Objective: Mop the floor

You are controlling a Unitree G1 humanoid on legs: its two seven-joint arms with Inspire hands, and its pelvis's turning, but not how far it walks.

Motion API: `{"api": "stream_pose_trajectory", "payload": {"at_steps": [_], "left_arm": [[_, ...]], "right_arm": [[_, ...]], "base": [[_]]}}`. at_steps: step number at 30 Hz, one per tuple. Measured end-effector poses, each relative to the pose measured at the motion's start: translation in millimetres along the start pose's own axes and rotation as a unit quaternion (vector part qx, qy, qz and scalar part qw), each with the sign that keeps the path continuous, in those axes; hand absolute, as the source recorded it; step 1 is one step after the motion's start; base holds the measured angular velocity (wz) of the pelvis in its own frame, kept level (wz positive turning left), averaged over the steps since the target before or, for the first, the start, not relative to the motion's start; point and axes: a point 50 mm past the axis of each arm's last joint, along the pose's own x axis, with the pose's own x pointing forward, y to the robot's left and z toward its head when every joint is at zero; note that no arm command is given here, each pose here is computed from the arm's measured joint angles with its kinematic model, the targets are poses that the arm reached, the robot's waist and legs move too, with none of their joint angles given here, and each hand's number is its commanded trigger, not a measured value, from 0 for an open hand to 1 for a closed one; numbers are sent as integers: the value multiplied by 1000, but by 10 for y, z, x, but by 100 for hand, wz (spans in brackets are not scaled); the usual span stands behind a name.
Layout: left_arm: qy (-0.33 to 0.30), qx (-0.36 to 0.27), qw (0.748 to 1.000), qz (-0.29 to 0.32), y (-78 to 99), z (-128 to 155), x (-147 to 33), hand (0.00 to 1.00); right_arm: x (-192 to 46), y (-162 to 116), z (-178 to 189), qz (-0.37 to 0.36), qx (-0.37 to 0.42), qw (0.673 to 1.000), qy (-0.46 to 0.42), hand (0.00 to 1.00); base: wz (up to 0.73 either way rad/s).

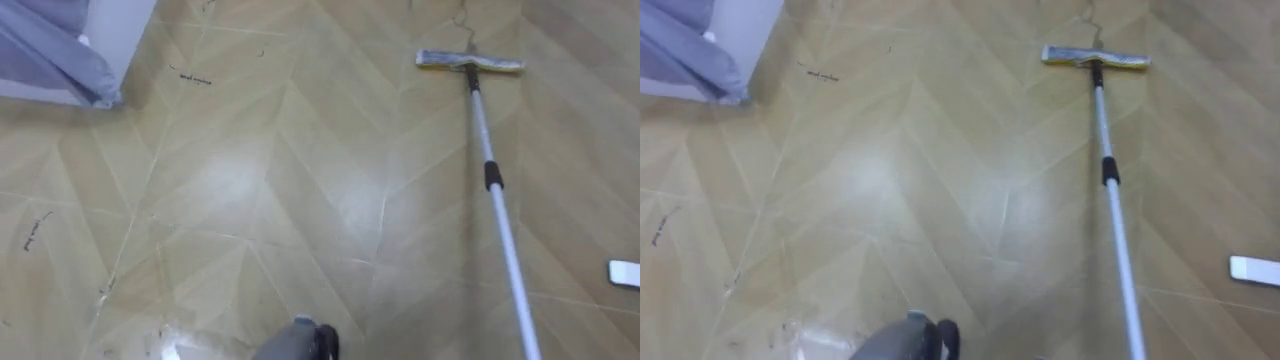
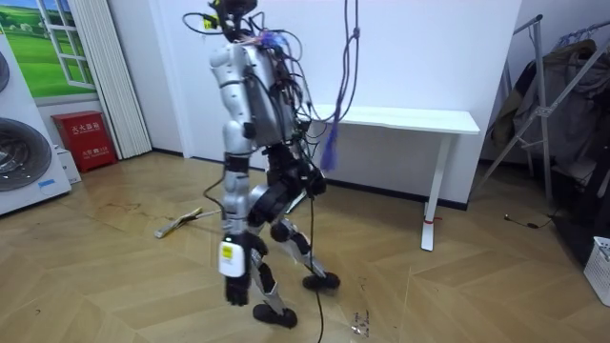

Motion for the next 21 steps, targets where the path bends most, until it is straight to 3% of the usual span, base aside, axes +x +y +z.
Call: {"api": "stream_pose_trajectory", "payload": {"at_steps": [4,8,11,16,19,21], "left_arm": [[-9,0,1000,7,-80,31,-7,0],[8,-7,1000,8,-135,-51,-15,0],[17,-17,1000,11,-131,-67,-15,0],[7,-25,999,25,-97,-10,-19,0],[1,-24,999,39,8,-22,-20,0],[9,-24,999,36,-2,-89,-24,0]], "right_arm": [[24,171,-210,0,-7,1000,24,100],[21,279,-162,8,-18,1000,19,100],[-26,245,196,-2,-27,1000,-6,100],[-338,-44,1242,-51,-29,989,-134,100],[-513,-50,1608,-43,-11,979,-198,100],[-525,10,1637,-27,-4,978,-207,100]], "base": [[-9],[-16],[3],[-3],[3],[-1]]}}
